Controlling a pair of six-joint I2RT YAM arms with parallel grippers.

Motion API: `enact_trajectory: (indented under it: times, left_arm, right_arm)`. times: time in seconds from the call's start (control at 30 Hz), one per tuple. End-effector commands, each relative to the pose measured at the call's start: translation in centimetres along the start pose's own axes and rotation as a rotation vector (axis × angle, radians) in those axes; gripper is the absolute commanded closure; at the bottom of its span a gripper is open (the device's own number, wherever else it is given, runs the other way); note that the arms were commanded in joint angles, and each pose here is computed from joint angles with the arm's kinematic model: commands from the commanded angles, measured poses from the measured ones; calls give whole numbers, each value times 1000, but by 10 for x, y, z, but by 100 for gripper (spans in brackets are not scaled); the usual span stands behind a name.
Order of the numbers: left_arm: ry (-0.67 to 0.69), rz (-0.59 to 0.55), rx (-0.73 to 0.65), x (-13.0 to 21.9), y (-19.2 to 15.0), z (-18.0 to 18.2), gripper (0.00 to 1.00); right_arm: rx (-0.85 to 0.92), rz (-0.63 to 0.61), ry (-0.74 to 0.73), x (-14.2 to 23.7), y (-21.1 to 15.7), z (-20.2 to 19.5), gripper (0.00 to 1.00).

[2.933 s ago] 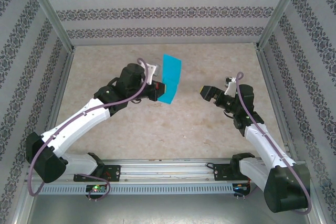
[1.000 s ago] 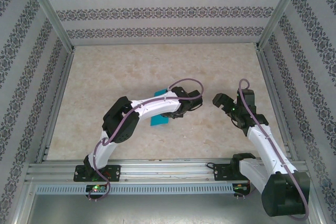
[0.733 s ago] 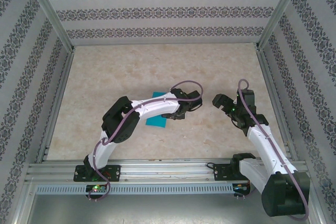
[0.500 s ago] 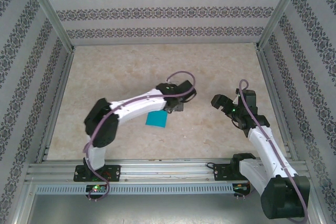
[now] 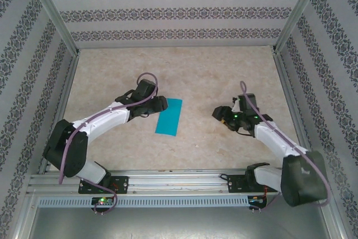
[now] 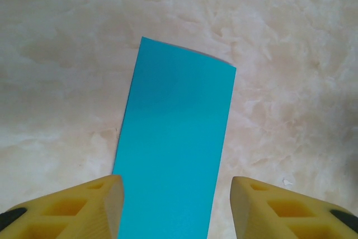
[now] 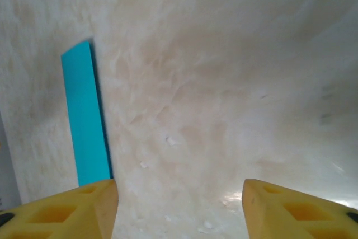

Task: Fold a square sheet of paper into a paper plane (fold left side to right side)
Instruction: Turn over the paper at the center of the table, then third fold the triangle at the center of the table.

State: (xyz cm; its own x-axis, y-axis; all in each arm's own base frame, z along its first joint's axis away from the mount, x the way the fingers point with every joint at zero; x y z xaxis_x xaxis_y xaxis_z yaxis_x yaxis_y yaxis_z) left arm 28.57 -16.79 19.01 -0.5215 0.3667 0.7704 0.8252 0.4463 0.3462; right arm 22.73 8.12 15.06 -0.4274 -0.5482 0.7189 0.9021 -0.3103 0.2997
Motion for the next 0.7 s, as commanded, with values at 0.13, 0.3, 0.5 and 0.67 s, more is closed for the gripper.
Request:
enact_trajectory:
  times: [0.13,0.3,0.5,0.67]
  left_arm:
    - [-211,-48,2,14,21,9,49]
    - [-227,-44,12,15,22,18,48]
    - [-218,-35,19,14,19,25,48]
    - [-216,-30,23,13,18,26,48]
  right_arm:
    - [90,45,117,-56,3,60,63]
    - [119,106,148,-96,-4,82,84]
    - [142,169,164,-132,-9,96,100]
    - [147,186,157,-147,-7,97,100]
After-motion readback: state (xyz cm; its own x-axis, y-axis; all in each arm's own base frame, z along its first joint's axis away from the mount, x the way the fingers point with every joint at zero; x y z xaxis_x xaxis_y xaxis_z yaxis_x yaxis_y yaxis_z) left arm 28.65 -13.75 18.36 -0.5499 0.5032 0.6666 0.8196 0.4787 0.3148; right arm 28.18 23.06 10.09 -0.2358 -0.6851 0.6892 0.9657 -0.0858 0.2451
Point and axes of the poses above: each hand's point on the last joint's axis, 136 mm out from that joint toward the fingers, its own x axis back along the fingers, its own z axis along the line the jaws close on, y = z × x, the point moved 10 cm from there along x, back along the fingers, and after that the axes turned 11 degrees about x, right-handed, at the moved point
